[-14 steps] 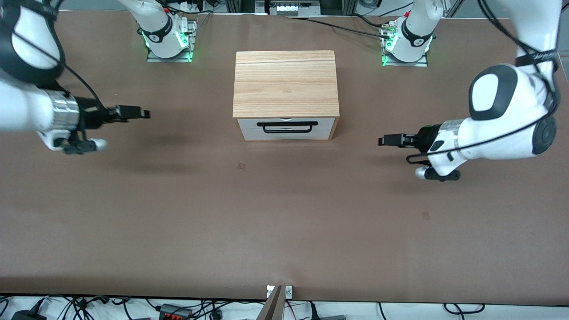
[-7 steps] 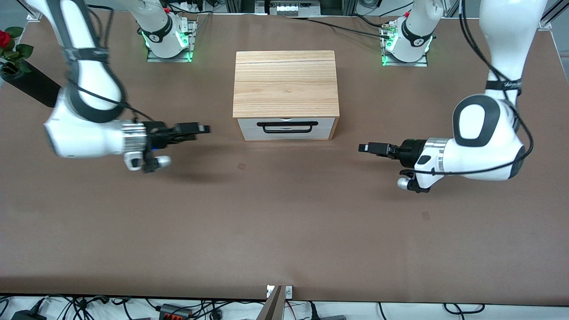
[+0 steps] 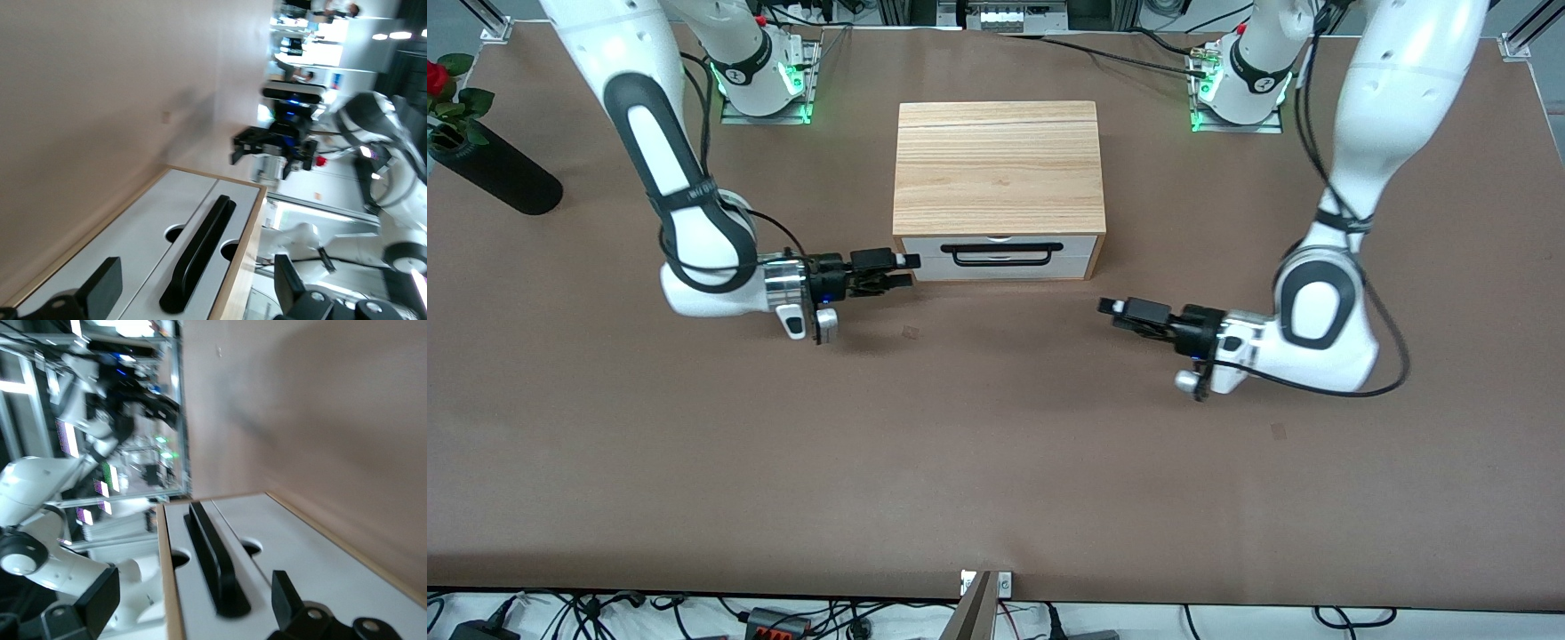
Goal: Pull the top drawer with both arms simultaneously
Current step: 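Close the left gripper and the right gripper on the black handle ends, then pull the black handle outward with both grippers, sliding the drawer open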
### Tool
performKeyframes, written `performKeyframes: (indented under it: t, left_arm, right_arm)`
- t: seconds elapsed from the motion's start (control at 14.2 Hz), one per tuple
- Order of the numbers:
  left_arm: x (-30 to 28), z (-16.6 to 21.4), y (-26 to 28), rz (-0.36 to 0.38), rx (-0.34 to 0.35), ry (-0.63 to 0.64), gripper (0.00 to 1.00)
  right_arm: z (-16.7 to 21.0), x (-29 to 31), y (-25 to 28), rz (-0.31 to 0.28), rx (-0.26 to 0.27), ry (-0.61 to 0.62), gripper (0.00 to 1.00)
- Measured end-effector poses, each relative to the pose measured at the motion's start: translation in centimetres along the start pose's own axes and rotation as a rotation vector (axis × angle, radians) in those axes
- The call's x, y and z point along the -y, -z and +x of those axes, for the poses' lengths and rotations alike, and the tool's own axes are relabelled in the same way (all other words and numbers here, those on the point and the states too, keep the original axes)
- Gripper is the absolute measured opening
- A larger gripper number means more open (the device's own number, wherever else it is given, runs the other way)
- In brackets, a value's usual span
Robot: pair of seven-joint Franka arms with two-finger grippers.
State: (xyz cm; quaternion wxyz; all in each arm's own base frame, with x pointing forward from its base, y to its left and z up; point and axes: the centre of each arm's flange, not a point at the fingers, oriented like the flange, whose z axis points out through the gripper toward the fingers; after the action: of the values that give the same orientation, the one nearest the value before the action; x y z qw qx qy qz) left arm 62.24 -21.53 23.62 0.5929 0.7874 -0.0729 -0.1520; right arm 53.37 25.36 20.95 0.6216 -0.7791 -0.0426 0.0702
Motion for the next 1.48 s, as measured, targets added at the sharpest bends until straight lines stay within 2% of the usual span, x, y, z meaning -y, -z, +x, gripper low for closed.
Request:
performKeyframes:
  t: [0.28,0.35,0.42,0.49,0.63,0.77,0.85,0.92,0.99,1.06,1.13,1.27,1.41,1.48]
  left_arm:
    - [3.2,-2.2,-4.3,-0.106,0.021,-0.071,1.00]
    - [3.7,-2.7,-5.0,-0.129,0.017,-0.082,1.00]
    - [4.2,-3.3,-5.6,-0.154,0.010,-0.086,1.00]
    - [4.7,-3.8,-6.3,-0.178,0.002,-0.093,1.00]
    - [5.5,-4.9,-7.7,-0.227,-0.022,-0.113,0.96]
    - [6.3,-5.9,-8.9,-0.256,-0.033,-0.121,0.93]
    - [6.6,-6.3,-9.2,-0.260,-0.031,-0.121,0.85]
    - [6.7,-6.5,-9.4,-0.261,-0.029,-0.121,0.76]
    - [6.8,-6.7,-9.7,-0.264,-0.024,-0.118,0.76]
    - [6.8,-7.0,-10.1,-0.269,-0.018,-0.113,0.70]
    - [6.9,-7.3,-10.5,-0.273,-0.010,-0.107,0.60]
    - [7.1,-7.7,-11.0,-0.284,-0.019,-0.091,0.53]
    - [7.6,-7.9,-11.0,-0.277,-0.032,-0.080,0.37]
    - [7.7,-7.9,-11.1,-0.279,-0.034,-0.078,0.37]
  right_arm:
    - [-1.4,-2.5,-4.0,0.070,-0.041,-0.003,1.00]
    - [-1.6,-2.6,-4.5,0.079,-0.047,-0.012,0.94]
    - [-1.8,-2.6,-4.8,0.083,-0.048,-0.018,0.94]
    - [-2.0,-2.7,-5.0,0.085,-0.048,-0.022,0.86]
    - [-2.3,-2.9,-5.2,0.084,-0.043,-0.028,0.62]
    - [-2.6,-2.9,-5.5,0.083,-0.037,-0.030,0.43]
    - [-2.7,-2.9,-5.7,0.084,-0.034,-0.030,0.43]
    - [-2.7,-2.9,-5.8,0.085,-0.030,-0.030,0.37]
    - [-2.8,-2.8,-6.1,0.088,-0.024,-0.029,0.32]
    - [-2.9,-2.7,-6.3,0.090,-0.019,-0.028,0.31]
    - [-3.0,-2.8,-6.4,0.087,-0.019,-0.025,0.23]
    - [-3.0,-3.0,-6.4,0.099,-0.021,-0.006,0.21]
    - [-3.0,-3.1,-6.3,0.105,-0.020,-0.008,0.21]
    - [-3.1,-3.2,-6.3,0.109,-0.019,-0.009,0.21]
